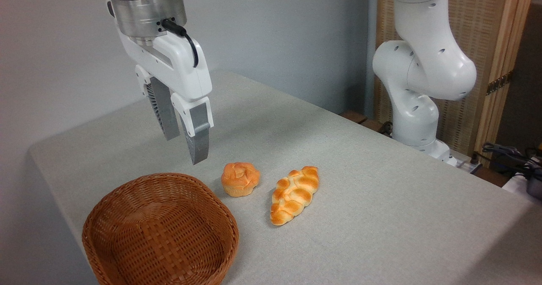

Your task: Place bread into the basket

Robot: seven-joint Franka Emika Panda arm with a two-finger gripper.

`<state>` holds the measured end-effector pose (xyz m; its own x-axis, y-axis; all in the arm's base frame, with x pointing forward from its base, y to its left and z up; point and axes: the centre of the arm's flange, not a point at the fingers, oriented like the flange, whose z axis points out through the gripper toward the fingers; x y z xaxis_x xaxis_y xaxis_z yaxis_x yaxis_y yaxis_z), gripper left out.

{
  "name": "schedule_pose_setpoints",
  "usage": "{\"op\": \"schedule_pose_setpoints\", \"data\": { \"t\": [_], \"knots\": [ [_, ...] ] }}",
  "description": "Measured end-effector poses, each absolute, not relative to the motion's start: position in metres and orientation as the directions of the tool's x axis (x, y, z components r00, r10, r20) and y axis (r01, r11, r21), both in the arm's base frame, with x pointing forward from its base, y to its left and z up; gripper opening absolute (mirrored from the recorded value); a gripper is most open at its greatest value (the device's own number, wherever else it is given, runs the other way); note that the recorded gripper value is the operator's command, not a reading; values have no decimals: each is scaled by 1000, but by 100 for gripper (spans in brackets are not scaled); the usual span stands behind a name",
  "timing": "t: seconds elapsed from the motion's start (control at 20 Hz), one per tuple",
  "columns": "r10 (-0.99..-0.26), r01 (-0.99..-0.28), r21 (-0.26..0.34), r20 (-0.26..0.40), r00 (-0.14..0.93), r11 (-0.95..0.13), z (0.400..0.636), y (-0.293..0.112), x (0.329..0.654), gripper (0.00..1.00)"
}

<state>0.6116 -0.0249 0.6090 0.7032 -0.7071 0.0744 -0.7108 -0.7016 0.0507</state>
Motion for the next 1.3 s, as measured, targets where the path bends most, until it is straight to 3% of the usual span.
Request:
{"op": "schedule_pose_setpoints", "data": {
  "t": [0.85, 1.0, 1.3],
  "knots": [
    [-726, -722, 116, 8, 687, -682, 590, -34, 604, 100],
    [-728, -725, 110, 12, 685, -680, 598, -33, 595, 100],
    [-730, -728, 96, 21, 683, -678, 589, -32, 562, 100]
  ]
}}
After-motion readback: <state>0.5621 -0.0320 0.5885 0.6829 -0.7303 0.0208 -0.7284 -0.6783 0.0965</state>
